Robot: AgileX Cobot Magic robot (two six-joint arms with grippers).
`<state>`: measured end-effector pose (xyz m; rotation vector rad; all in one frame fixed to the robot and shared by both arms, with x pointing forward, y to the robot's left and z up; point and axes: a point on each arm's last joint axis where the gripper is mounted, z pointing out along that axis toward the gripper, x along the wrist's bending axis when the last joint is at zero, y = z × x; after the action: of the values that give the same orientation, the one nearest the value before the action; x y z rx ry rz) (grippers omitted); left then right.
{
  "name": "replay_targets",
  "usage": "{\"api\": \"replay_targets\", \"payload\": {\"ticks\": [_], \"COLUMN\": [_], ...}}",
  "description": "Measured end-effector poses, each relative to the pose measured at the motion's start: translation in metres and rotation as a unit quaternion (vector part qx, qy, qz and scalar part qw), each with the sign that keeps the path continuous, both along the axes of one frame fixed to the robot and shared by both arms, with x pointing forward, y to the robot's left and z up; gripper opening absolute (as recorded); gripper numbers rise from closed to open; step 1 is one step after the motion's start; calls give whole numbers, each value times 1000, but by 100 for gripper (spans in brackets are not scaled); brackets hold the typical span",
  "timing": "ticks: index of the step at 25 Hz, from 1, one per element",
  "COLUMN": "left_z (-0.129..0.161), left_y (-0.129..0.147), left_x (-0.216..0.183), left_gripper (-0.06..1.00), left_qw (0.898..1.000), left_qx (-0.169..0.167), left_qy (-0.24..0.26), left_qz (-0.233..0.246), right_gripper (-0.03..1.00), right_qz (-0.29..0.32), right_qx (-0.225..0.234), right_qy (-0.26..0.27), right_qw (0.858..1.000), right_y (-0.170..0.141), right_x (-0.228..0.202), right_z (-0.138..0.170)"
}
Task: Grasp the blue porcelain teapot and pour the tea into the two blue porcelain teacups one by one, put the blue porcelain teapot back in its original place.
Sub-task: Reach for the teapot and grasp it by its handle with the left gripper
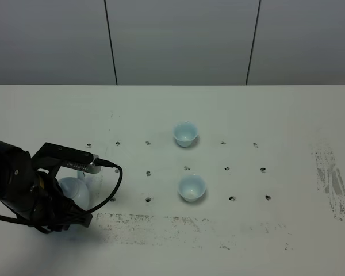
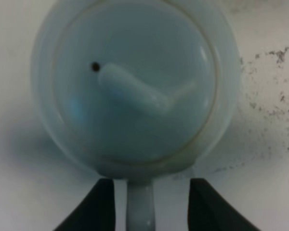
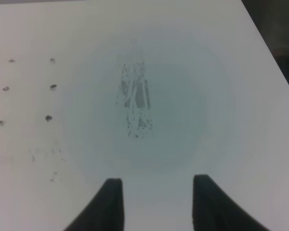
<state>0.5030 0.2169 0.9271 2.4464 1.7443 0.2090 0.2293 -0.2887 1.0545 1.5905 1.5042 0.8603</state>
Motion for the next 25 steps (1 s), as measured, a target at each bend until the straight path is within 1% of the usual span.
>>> {"api": "replay_targets", "payload": {"ticks": [6,10,12,14,16,17,25], "left_z": [-9,-11,-11,-12,-13,-13,-10], "left_y": [-1,-1,-1,-1,0,1,2], "left_x": [2,3,3,3,4,4,4], "left_gripper": [36,34,32,25,12,11,11], "left_qw": [1000,1000,1000,1000,1000,999,999], "left_qx": [2,2,2,5,8,9,8], "left_qy": [7,7,8,10,11,10,4], "left_qz": [0,-1,-2,-13,-25,-29,-33], "right_gripper": [35,35,35,35,35,35,35], "right_qz": [0,0,0,0,0,0,0], "right_qx": [0,0,0,0,0,0,0], "right_qy": [0,0,0,0,0,0,0], "right_qw": [1000,1000,1000,1000,1000,1000,1000], "right_y": [0,0,0,0,0,0,0], "right_x": [0,0,0,0,0,0,0], "right_z": [0,0,0,0,0,0,0]}}
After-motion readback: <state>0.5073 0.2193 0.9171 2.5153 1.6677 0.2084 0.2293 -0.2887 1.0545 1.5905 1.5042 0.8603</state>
